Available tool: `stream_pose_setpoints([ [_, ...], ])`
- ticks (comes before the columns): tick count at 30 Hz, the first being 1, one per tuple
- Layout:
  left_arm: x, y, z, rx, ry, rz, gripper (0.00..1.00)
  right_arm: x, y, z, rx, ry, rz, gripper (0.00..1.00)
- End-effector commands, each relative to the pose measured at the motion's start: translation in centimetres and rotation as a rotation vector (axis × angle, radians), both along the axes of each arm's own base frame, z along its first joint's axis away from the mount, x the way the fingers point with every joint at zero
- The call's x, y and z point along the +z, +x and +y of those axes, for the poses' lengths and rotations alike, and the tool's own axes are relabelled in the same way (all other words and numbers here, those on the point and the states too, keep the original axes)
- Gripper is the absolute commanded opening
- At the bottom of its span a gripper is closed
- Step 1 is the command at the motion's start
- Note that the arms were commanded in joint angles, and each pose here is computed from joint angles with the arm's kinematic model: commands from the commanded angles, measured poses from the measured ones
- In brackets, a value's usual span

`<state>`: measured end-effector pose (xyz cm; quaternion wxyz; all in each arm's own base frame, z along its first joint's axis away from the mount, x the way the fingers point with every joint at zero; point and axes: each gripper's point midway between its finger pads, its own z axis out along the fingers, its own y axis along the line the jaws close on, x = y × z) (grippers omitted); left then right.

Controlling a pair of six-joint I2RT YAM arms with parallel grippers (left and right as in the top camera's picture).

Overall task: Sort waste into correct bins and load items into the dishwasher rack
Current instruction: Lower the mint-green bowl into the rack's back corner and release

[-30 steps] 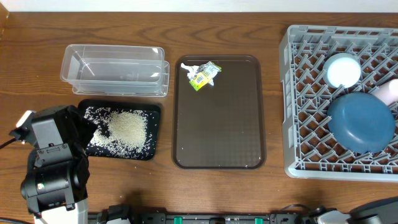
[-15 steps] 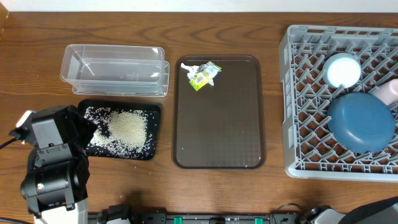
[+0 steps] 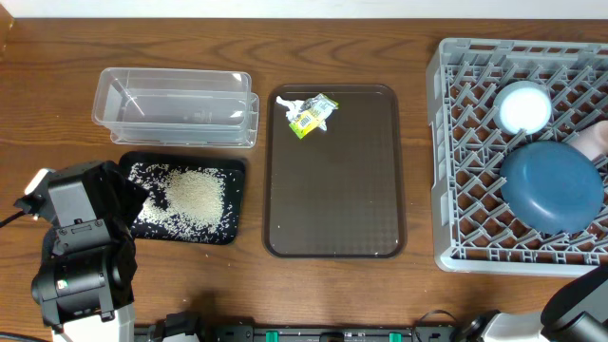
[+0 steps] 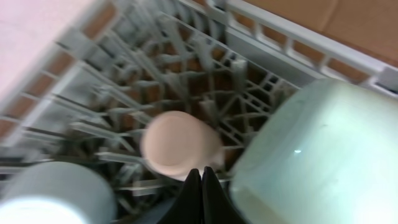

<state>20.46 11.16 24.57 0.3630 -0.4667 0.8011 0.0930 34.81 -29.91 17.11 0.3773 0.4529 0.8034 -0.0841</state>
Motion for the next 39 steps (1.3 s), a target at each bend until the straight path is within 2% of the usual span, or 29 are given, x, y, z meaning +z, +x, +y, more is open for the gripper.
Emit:
stream_pose_setpoints([
  [1, 0.5, -0.1, 0.2, 0.01, 0.007, -0.009, 0.94, 1.0, -0.8, -1.2, -0.032, -0.087, 0.066, 0.01],
  [7, 0.5, -0.1, 0.2, 0.009, 0.007, -0.009, 0.94, -0.5, -2.9, -1.1, -0.067, -0.048, 0.152, 0.01],
  [14, 0.5, -0.1, 0.2, 0.01, 0.007, -0.009, 0.94, -1.1, -4.8, -1.3, -0.132, 0.018, 0.163, 0.01],
  [21, 0.5, -0.1, 0.2, 0.009, 0.007, -0.009, 0.94, 2.2, -5.5, -0.8, -0.136, -0.028, 0.105, 0.02],
  [26, 0.5, -0.1, 0.2, 0.01, 0.007, -0.009, 0.94, 5.0, -5.3, -0.5, -0.126, -0.07, 0.033, 0.08],
  [39, 0.5, -0.1, 0.2, 0.01, 0.007, -0.009, 0.94, 1.4, -6.8, -0.3, -0.141, 0.02, 0.143, 0.01],
])
